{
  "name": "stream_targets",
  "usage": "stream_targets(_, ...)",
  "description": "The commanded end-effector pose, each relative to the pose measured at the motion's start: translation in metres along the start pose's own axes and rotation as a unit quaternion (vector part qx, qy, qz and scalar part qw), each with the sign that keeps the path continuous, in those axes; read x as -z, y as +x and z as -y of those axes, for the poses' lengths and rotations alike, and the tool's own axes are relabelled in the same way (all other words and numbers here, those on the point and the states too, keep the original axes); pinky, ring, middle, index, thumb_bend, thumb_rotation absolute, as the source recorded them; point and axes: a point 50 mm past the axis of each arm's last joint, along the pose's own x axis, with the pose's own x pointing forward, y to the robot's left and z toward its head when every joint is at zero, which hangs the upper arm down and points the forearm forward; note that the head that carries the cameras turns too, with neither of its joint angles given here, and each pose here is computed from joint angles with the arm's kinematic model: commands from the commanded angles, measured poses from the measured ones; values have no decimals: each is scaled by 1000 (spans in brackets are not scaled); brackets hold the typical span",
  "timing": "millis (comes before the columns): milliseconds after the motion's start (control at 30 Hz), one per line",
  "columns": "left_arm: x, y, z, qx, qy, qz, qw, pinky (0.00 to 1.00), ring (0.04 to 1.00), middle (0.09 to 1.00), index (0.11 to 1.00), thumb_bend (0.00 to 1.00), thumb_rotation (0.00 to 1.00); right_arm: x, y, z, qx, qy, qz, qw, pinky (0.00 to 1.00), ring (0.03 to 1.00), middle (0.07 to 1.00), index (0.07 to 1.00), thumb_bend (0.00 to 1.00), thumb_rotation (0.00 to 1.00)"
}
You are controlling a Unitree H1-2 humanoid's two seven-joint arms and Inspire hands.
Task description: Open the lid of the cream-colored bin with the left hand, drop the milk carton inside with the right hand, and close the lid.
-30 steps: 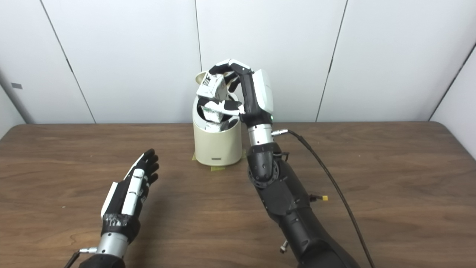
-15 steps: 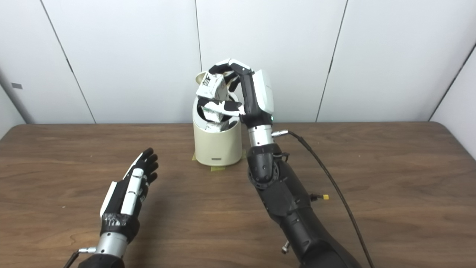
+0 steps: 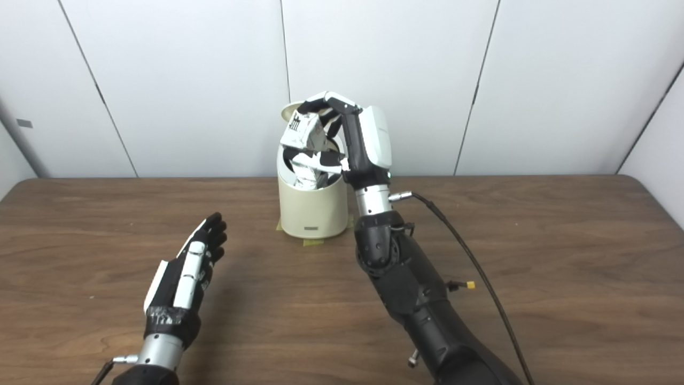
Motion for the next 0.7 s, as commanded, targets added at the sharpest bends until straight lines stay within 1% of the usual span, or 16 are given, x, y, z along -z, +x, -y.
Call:
stream_targets(0,-16,6,3,6,0,47,999,977,951,935,927,454,865,-20,34,8,30,8,59,998,277,419,542,510,492,0)
stream_targets(133,-15,6,3,9,-2,47,999,972,952,937,926,468,861,-18,34,7,27,2,64,998,279,422,541,508,492,0)
stream_targets(233,-14,6,4,8,-3,47,999,965,949,936,923,468,854,-16,33,7,22,0,65,998,303,421,527,499,496,0)
stream_targets(333,-13,6,4,7,-1,48,999,957,941,929,920,450,870,-16,32,7,18,-1,65,998,310,421,525,495,497,0)
stream_targets(500,-11,7,6,9,0,53,999,962,944,929,920,466,863,-13,33,7,20,-12,69,997,314,422,524,489,498,0)
stream_targets(667,-8,8,7,13,-3,58,998,966,942,926,923,452,873,-10,35,6,21,-22,69,997,316,419,519,488,498,0)
